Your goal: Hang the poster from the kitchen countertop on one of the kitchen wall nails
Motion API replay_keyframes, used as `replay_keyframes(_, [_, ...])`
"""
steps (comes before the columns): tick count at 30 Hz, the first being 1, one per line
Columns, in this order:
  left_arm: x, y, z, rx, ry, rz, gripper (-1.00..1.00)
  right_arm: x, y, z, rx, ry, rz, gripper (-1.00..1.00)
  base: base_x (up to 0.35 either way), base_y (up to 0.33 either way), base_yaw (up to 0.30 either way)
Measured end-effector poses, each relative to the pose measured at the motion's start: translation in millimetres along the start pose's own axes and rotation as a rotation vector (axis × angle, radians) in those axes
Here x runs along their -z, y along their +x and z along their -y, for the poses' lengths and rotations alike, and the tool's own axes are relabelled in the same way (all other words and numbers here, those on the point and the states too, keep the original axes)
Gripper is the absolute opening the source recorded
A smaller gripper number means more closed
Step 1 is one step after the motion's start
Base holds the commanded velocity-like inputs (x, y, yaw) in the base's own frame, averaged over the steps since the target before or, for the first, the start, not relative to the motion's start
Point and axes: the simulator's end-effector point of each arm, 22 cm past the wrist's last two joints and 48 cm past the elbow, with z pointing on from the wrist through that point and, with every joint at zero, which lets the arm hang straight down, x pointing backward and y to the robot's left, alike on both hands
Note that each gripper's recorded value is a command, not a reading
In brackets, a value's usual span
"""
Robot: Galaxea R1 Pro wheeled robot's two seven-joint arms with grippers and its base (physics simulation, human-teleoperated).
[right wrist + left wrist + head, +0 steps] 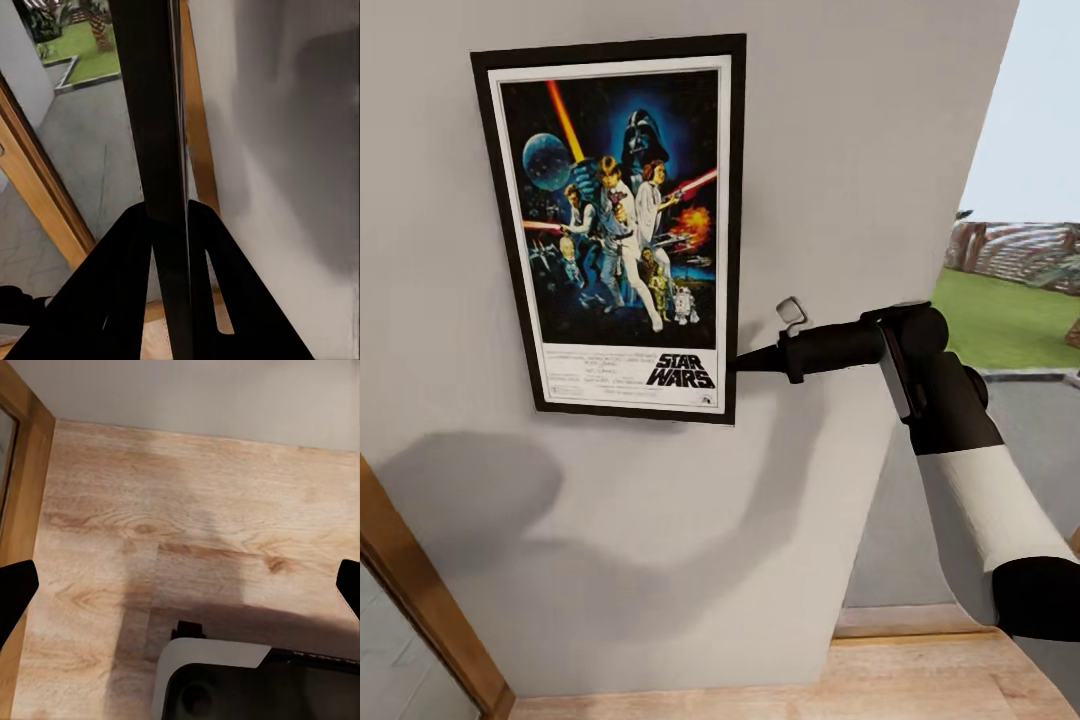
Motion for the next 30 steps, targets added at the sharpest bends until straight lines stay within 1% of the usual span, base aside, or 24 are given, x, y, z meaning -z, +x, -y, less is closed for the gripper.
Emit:
replay_keyframes(10, [-0.2, -0.6, -2.2, 0.006, -0.004, 0.001, 1.0, 0.0, 0.2, 0.6, 0.0, 0.0, 0.0, -1.0, 0.047, 0.0, 0.0])
replay_keyframes(13, [0.0, -2.2, -1.1, 0.007, -0.004, 0.004, 1.0, 1.5, -3.0, -1.9, 0.016, 0.006, 0.003, -1.0, 0.0, 0.0, 0.0])
replay_keyframes(30, [-0.1, -2.2, -1.1, 0.007, -0.004, 0.004, 1.0, 1.5, -2.9, -1.8, 0.017, 0.006, 0.003, -1.0, 0.0, 0.0, 0.0])
